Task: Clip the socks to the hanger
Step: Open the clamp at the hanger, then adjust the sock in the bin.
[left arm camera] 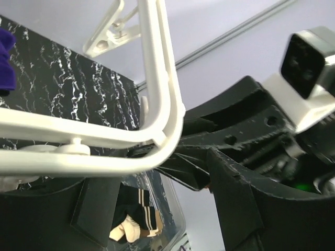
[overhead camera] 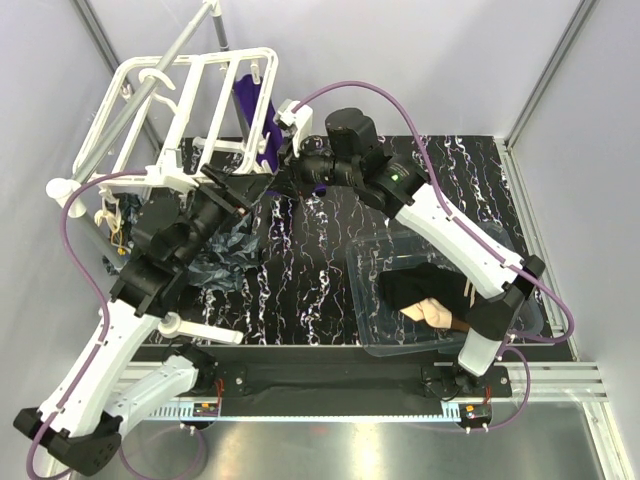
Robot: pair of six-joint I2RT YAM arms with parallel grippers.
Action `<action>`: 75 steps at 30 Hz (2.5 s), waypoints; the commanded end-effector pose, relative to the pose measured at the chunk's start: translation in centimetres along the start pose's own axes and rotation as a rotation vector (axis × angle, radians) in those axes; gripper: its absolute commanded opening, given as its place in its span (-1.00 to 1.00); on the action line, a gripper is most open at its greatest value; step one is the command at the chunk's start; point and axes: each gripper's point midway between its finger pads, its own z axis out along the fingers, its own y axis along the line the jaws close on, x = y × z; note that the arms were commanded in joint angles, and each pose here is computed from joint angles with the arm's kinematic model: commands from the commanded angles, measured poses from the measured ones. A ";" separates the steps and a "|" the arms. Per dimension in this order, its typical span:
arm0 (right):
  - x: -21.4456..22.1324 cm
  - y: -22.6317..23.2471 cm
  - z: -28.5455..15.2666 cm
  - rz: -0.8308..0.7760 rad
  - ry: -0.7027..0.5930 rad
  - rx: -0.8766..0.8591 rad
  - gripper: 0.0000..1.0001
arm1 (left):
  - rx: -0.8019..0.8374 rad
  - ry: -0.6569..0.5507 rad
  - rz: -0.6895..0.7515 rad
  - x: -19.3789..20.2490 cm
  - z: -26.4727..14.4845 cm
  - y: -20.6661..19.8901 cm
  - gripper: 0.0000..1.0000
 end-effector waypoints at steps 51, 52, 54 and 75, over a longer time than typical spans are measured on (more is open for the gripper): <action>0.6 -0.8 -2.8 -0.083 0.086 0.143 0.39 | -0.057 -0.272 0.100 -4.9 2.0 -1.0 -1.00; 1.3 -1.1 -3.8 -0.071 0.095 0.180 0.53 | -0.060 -0.274 0.095 -4.9 2.0 -0.9 -1.00; 1.5 -2.7 -5.3 -0.029 0.079 0.308 0.73 | -0.072 -0.280 0.092 -5.0 1.7 -0.7 -1.00; 28.4 -9.1 -26.2 0.892 0.257 1.310 0.55 | -0.064 -0.219 0.074 -3.2 1.0 0.2 -1.00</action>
